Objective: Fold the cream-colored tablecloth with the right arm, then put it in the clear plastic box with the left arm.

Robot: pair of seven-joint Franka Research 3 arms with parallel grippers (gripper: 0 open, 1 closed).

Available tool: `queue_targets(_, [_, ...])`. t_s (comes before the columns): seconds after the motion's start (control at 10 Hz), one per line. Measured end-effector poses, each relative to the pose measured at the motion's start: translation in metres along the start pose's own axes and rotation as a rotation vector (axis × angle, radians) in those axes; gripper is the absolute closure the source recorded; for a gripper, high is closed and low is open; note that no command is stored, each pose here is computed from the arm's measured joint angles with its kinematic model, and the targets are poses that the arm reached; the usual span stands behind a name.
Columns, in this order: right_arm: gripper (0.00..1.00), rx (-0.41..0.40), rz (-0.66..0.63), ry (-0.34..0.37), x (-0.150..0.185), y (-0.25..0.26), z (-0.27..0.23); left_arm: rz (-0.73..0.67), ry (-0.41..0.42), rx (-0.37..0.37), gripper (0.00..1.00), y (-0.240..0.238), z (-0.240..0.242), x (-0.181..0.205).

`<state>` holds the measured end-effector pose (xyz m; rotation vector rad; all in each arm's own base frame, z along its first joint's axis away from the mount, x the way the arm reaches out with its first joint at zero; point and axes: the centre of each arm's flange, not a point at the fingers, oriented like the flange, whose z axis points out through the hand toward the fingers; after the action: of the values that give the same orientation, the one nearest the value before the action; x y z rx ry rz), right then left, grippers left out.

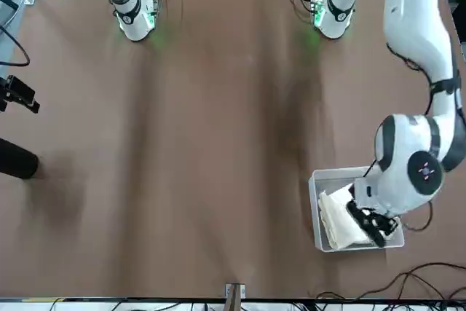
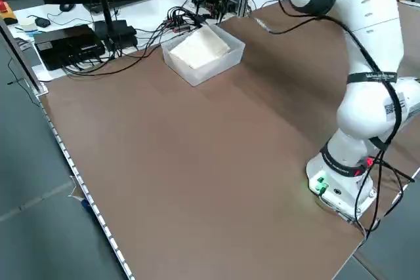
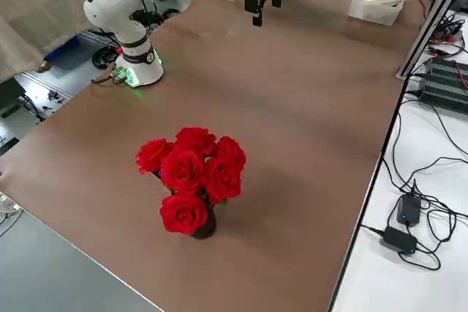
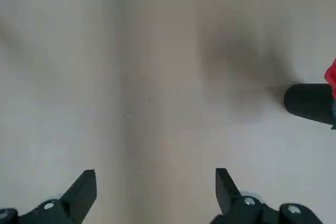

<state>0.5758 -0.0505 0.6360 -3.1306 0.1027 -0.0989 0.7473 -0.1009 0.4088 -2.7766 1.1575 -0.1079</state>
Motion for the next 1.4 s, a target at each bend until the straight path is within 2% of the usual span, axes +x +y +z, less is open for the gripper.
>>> queue_targets(0.2, [0.00,0.000,0.001,0.000,0.000,0.000,0.000,-0.230,0.034,0.001,0.00,-0.002,-0.052,-0.023])
queue_targets(0.3, [0.00,0.000,0.002,0.000,0.000,0.001,0.000,-0.379,0.037,-0.010,0.00,-0.004,-0.074,-0.038])
queue_targets(0.5, [0.00,0.000,0.002,0.000,0.000,0.001,0.000,-0.567,0.041,-0.050,0.00,0.009,-0.109,-0.063])
queue_targets(0.7, [0.00,0.000,0.002,0.001,0.000,0.001,0.000,-0.644,0.057,-0.092,0.00,0.027,-0.141,-0.099])
queue_targets(1.1, [0.00,0.000,0.002,0.002,0.000,0.001,0.000,-0.739,0.064,-0.112,0.00,0.053,-0.186,-0.176])
queue_targets(1.4, [0.00,0.000,0.001,0.002,0.000,0.001,0.000,-0.747,0.014,-0.134,0.00,0.060,-0.203,-0.186])
